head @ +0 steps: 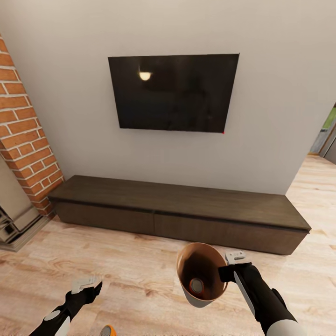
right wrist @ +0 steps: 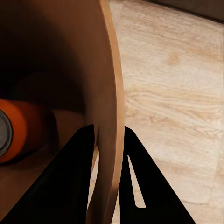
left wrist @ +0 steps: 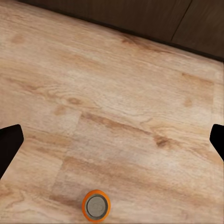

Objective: Put the three can of soda from the living room inside the tash can in the kitchen.

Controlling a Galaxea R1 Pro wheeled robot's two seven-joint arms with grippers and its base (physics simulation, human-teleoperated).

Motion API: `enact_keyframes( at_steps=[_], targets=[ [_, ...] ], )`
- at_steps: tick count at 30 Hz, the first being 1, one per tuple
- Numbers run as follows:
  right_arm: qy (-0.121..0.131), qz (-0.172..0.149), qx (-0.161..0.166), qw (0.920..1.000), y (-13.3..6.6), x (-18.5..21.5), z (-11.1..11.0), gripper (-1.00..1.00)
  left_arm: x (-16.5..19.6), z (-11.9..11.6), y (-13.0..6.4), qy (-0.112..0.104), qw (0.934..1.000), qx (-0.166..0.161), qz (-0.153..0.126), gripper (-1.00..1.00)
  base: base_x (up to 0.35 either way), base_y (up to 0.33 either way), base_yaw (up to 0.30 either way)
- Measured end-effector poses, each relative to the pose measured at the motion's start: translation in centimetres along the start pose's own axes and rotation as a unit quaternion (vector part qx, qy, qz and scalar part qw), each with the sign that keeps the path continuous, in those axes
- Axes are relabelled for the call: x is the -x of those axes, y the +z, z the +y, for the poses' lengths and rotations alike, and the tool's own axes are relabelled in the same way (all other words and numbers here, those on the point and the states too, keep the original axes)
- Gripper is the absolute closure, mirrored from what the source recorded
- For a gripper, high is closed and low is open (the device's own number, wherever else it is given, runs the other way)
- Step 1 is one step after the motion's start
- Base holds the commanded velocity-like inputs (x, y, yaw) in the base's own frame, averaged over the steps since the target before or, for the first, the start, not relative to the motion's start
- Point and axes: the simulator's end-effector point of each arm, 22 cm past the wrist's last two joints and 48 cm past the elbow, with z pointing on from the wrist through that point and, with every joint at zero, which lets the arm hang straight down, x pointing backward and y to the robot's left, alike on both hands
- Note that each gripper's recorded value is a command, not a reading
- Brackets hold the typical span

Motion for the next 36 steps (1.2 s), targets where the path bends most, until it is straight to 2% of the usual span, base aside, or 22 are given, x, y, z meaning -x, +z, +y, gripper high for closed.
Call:
enact_keyframes(
  at_steps=[5, 10, 36],
  targets=[
    [0.000, -0.005, -0.002, 1.0000, -0.3, 1.0, -0.1, 1.00, -0.4, 0.1, 0.1, 0.000, 1.0000, 0.001, 0.004, -1.00, 0.000, 0.000, 0.000],
    [0.003, 0.010, -0.002, 0.9999, -1.0, 1.3, -0.1, 1.00, -0.8, 0.1, 0.2, 0.000, 1.0000, 0.001, 0.008, -1.00, 0.000, 0.000, 0.000],
    [0.003, 0.033, 0.002, 0.9995, 0.3, -0.3, 0.3, 1.00, -3.0, 0.4, 0.7, 0.001, 0.9996, 0.004, 0.029, -1.00, 0.000, 0.000, 0.000]
  ],
)
